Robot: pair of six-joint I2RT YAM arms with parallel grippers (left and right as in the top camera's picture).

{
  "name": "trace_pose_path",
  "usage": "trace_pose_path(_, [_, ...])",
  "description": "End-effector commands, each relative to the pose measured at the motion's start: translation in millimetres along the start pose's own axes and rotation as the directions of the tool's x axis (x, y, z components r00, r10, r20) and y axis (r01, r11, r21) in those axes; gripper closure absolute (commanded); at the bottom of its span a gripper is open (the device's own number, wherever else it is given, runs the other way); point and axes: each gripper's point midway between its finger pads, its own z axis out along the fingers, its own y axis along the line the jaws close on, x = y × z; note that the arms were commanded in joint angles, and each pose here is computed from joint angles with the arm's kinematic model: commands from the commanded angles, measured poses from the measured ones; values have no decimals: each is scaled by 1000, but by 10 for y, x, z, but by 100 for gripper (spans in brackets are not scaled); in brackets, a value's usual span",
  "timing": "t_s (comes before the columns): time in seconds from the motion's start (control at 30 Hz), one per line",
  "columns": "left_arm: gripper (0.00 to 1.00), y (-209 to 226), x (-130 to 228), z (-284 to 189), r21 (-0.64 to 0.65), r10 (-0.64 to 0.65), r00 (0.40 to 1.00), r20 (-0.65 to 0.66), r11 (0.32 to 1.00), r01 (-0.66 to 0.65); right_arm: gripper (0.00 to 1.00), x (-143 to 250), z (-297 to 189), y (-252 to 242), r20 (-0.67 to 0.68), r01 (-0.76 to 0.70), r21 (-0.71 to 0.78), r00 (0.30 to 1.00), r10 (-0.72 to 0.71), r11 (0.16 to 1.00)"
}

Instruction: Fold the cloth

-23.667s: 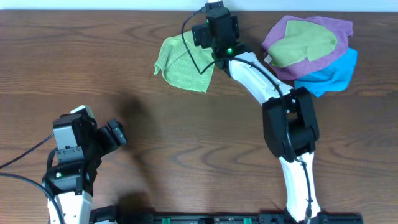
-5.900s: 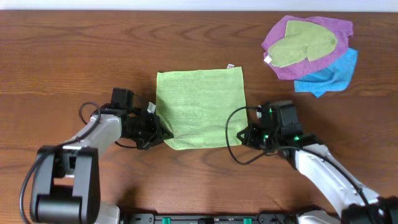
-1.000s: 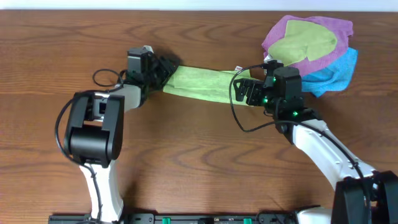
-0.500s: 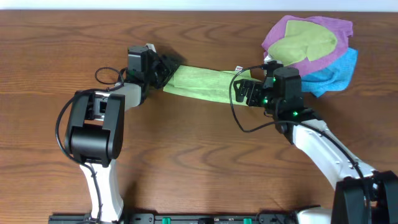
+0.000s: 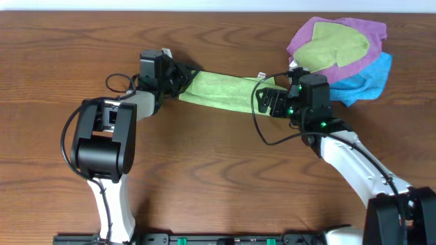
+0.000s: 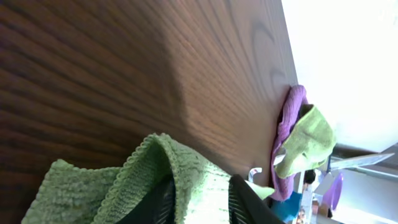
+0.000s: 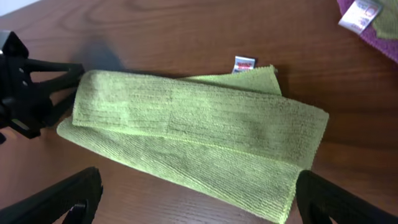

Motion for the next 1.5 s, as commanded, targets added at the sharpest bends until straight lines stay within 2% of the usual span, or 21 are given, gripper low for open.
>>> trace_pose_path(0.0, [73, -22, -32, 30, 9, 8, 1000, -1, 1000, -8, 1, -61, -33, 65, 13, -5, -17, 1000, 5, 1000])
trace_pose_path(0.37, [88, 175, 64, 42, -57, 46, 998, -39, 997, -48, 1, -62, -33, 66, 13, -5, -17, 1000, 5, 1000])
trace_pose_path(0.4, [93, 175, 63, 42, -57, 46, 998, -38, 997, -48, 1, -62, -33, 66, 13, -5, -17, 1000, 5, 1000])
trace_pose_path(0.43, [94, 175, 63, 42, -57, 47, 998, -39, 997, -49, 1, -62, -33, 66, 13, -5, -17, 1000, 5, 1000])
trace_pose_path(0.77, [94, 176, -25, -49, -22, 74, 996, -51, 997, -75, 1, -61, -33, 65, 13, -5, -17, 1000, 5, 1000])
trace_pose_path(1.17, [94, -132, -73, -199, 34, 106, 994, -39, 994, -105, 1, 1, -32, 38, -12, -11, -5, 1000, 11, 1000])
trace_pose_path(1.47, [94, -247, -67, -309, 25, 106, 994, -36, 994, -105, 1, -1, -31, 24, -10, 0, 2, 1000, 0, 1000])
